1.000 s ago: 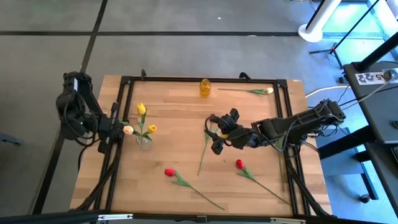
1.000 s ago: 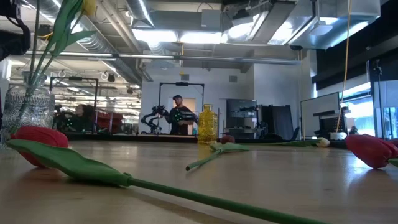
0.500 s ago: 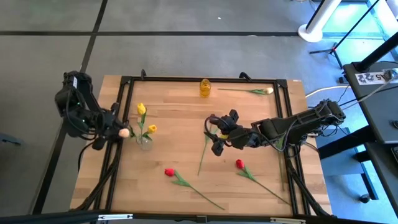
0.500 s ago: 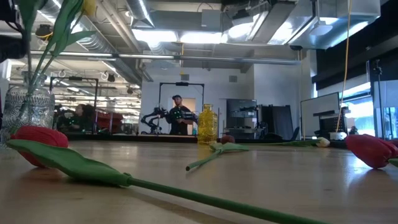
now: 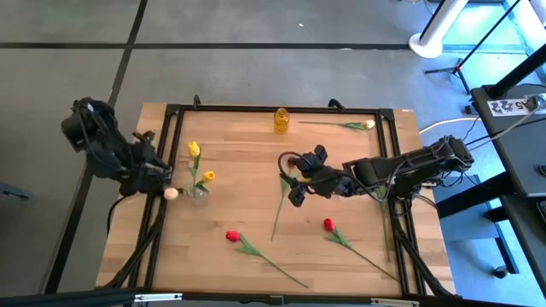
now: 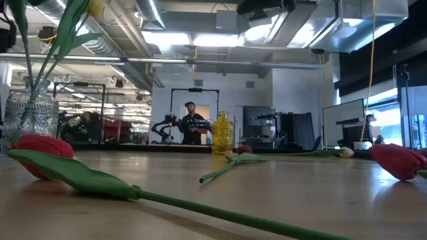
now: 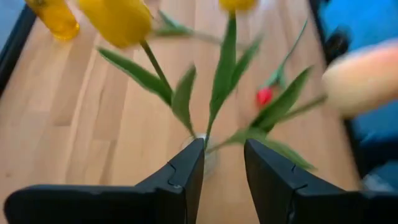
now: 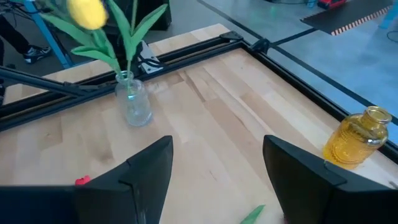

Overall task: Sort flowers into vase by color
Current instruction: Put the white flower into the transparent vase

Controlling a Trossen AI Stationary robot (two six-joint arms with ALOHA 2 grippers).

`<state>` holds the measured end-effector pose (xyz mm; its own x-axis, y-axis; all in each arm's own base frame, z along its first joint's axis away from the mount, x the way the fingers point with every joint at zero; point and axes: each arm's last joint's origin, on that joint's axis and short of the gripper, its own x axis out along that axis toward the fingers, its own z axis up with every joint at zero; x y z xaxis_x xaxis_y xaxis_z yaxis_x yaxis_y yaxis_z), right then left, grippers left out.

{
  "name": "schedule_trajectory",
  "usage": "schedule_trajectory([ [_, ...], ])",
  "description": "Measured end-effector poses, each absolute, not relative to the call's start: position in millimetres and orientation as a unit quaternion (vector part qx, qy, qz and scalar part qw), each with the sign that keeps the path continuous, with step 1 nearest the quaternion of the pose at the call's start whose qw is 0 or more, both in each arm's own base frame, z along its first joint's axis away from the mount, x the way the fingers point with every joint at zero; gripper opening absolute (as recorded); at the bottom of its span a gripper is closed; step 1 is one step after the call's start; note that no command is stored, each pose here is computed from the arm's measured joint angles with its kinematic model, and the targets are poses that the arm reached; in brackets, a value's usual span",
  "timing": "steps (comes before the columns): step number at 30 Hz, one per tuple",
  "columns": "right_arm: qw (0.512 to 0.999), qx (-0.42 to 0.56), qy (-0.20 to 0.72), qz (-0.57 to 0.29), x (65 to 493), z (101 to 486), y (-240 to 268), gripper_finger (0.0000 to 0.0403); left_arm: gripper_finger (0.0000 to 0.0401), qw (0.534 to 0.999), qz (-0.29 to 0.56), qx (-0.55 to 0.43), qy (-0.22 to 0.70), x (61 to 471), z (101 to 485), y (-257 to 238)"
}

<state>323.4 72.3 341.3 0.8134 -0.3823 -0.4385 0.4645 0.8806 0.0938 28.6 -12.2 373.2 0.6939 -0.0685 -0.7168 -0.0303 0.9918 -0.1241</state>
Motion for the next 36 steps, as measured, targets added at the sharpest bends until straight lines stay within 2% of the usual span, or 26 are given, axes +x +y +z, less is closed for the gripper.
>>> schedule_trajectory([
  [3, 0.943, 0.101, 0.224, -0.225, 324.7, 338.9, 61.8, 0.0248, 0.0107, 0.931, 0.013, -0.112, 0.347, 21.5, 393.7, -1.0],
  [8, 0.922, 0.111, 0.269, -0.257, 325.0, 331.4, 26.3, 0.0248, 0.0106, 0.961, 0.121, -0.181, 0.17, 7.0, 436.3, 25.2],
  [11, 0.909, 0.139, 0.283, -0.273, 325.7, 329.4, -7.9, 0.0248, 0.0105, 0.953, 0.187, -0.224, 0.076, -1.9, 454.6, 38.7],
  [14, 0.904, 0.176, 0.272, -0.278, 328.1, 329.5, -40.8, 0.0248, 0.0105, 0.943, 0.223, -0.246, 0.023, -2.8, 462.7, 41.5],
  [18, 0.882, 0.223, 0.254, -0.327, 324.9, 326.1, -81.5, 0.0248, 0.0105, 0.938, 0.239, -0.251, 0.002, 6.5, 459.9, 33.0],
  [22, 0.841, 0.292, 0.221, -0.399, 313.3, 323.9, -118.5, 0.0248, 0.0105, 0.938, 0.248, -0.242, -0.003, 23.5, 448.3, 15.5],
  [29, 0.734, 0.424, 0.121, -0.517, 287.7, 319.4, -174.0, 0.0248, 0.0105, 0.94, 0.277, -0.2, 0.002, 39.3, 425.4, -0.6],
  [36, 0.612, 0.509, 0.113, -0.594, 269.4, 283.1, -221.7, 0.0248, 0.0105, 0.933, 0.311, -0.182, 0.0, 50.2, 409.3, -8.5],
])
